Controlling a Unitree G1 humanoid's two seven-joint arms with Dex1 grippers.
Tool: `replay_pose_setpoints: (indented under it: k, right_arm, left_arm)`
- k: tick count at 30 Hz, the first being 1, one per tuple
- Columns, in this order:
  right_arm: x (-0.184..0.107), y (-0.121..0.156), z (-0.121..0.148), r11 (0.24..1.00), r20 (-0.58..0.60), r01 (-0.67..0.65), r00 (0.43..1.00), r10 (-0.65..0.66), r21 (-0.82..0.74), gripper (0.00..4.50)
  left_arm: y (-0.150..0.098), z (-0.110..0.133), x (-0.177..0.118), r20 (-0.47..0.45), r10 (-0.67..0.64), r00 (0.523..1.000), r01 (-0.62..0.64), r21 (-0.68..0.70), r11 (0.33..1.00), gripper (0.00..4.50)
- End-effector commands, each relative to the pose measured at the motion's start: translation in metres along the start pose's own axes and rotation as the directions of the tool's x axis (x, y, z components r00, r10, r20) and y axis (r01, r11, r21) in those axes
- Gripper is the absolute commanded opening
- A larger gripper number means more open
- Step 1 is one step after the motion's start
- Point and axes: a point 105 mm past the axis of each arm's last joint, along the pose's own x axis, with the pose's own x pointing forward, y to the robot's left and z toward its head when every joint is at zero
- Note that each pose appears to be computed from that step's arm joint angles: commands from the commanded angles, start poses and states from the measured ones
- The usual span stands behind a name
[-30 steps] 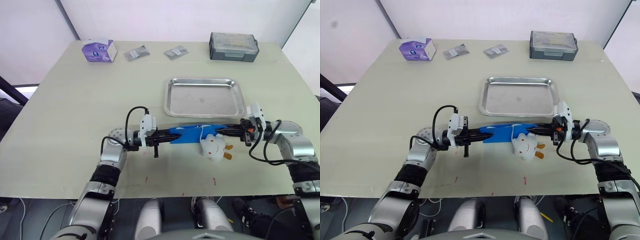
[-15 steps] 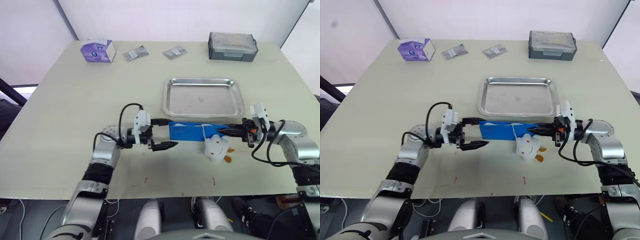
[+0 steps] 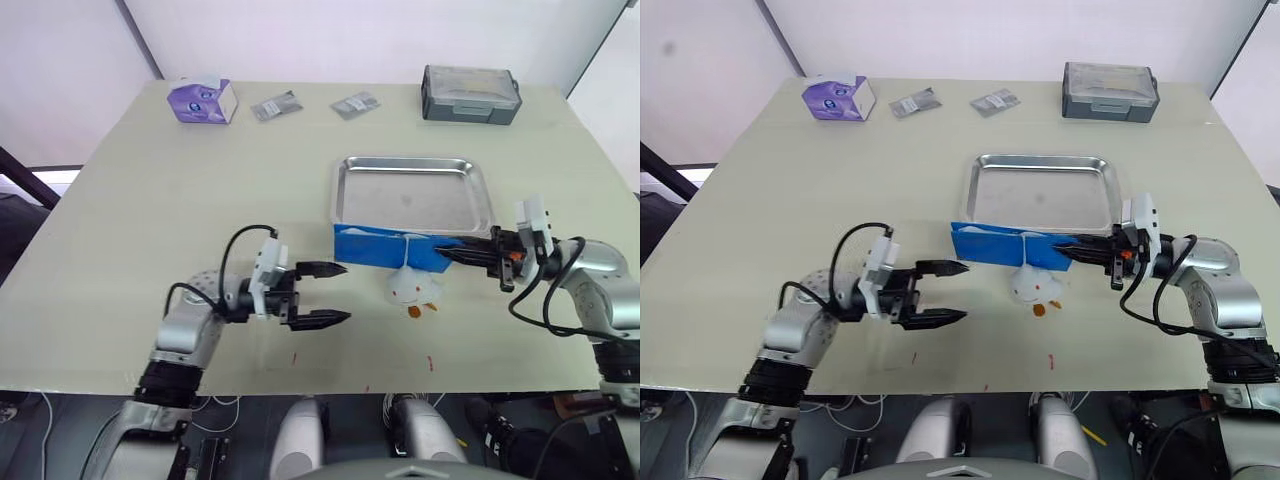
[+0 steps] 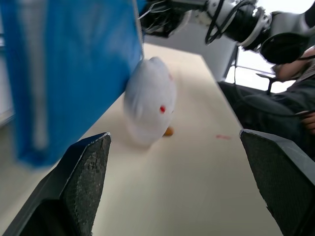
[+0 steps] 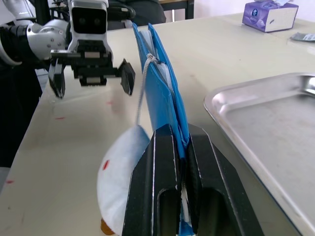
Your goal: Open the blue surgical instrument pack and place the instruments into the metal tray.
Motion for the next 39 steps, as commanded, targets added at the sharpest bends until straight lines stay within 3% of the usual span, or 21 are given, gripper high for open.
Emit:
replay_pose_setpoints:
  k: [1, 17, 20, 26, 28, 39]
  right_arm:
    - [0.004, 0.006, 0.016, 0.999, 0.048, -0.012, 0.999, 0.014, -0.041, 0.00]
    - [0.016, 0.014, 0.021, 0.999, 0.082, -0.033, 0.996, 0.037, -0.042, 0.00]
    - [0.015, 0.014, 0.020, 0.999, 0.079, -0.034, 0.996, 0.037, -0.041, 0.00]
    - [0.012, 0.010, 0.021, 0.999, 0.076, -0.023, 0.997, 0.027, -0.047, 0.00]
    - [0.010, 0.008, 0.022, 0.998, 0.071, -0.014, 0.997, 0.018, -0.056, 0.00]
    - [-0.008, 0.006, 0.014, 0.998, 0.032, 0.016, 0.999, -0.014, -0.068, 0.00]
  left_arm:
    - [0.010, 0.007, 0.019, 0.033, 0.045, 0.998, -0.047, 0.060, 0.997, 4.43]
    - [0.016, -0.016, 0.059, 0.046, 0.065, 0.997, -0.067, 0.061, 0.996, 4.43]
    - [0.015, -0.012, 0.059, 0.074, 0.067, 0.995, -0.071, 0.050, 0.996, 3.58]
    - [0.012, -0.002, 0.045, 0.085, 0.056, 0.995, -0.060, 0.044, 0.997, 0.73]
    - [0.011, 0.006, 0.036, 0.076, 0.049, 0.996, -0.053, 0.049, 0.997, 0.16]
    - [0.017, 0.041, -0.012, 0.002, 0.121, 0.993, -0.121, 0.090, 0.989, 0.07]
